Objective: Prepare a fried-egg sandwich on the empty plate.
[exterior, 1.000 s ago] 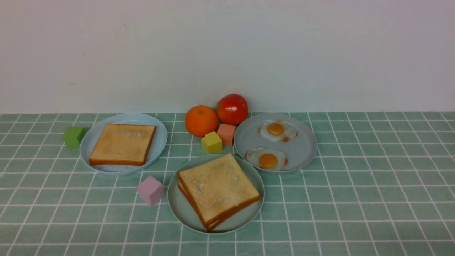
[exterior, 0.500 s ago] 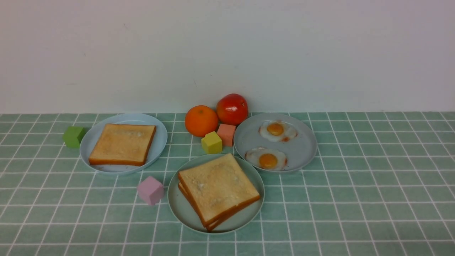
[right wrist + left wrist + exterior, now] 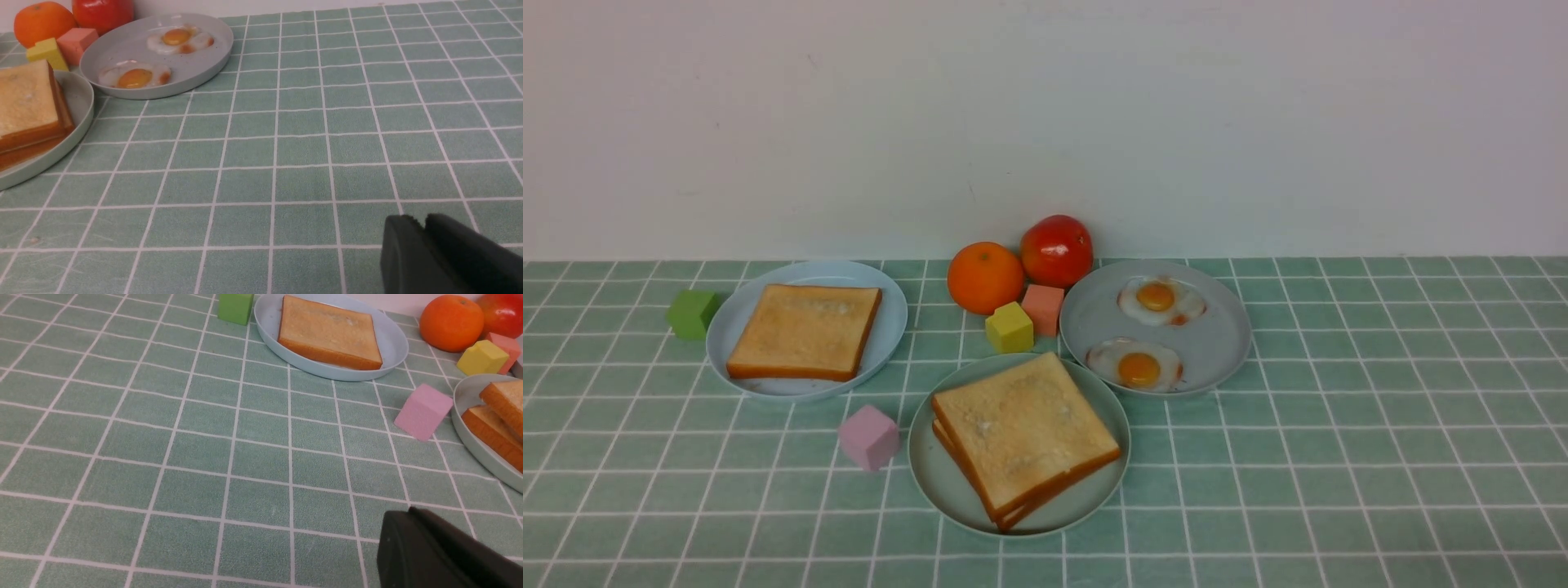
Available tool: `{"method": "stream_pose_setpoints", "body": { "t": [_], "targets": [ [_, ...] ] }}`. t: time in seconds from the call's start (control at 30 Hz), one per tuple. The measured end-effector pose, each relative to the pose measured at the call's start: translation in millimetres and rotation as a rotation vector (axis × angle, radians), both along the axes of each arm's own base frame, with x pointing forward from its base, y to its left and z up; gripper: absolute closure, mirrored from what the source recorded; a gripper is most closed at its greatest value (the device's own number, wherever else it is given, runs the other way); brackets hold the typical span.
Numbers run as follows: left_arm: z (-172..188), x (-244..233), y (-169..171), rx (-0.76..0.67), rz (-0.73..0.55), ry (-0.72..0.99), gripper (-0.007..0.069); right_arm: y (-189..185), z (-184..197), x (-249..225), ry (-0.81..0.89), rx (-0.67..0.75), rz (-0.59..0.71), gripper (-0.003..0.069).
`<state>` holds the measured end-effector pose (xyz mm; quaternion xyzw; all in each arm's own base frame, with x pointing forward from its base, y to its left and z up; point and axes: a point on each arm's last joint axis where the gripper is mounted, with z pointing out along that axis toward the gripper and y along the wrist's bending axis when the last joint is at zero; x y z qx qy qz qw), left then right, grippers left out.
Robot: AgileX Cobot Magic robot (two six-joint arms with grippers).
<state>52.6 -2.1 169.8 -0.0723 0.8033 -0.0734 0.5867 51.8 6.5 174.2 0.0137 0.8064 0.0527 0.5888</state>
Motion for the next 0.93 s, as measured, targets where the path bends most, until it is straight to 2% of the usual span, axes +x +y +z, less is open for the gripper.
{"method": "stream_pose_setpoints", "body": {
  "t": [0.93],
  "targets": [
    [0.0, 0.0, 0.0, 0.000, 0.000, 0.000, 0.0623, 0.0, 0.0, 0.0, 0.000, 0.000, 0.000, 0.0547]
  ]
}}
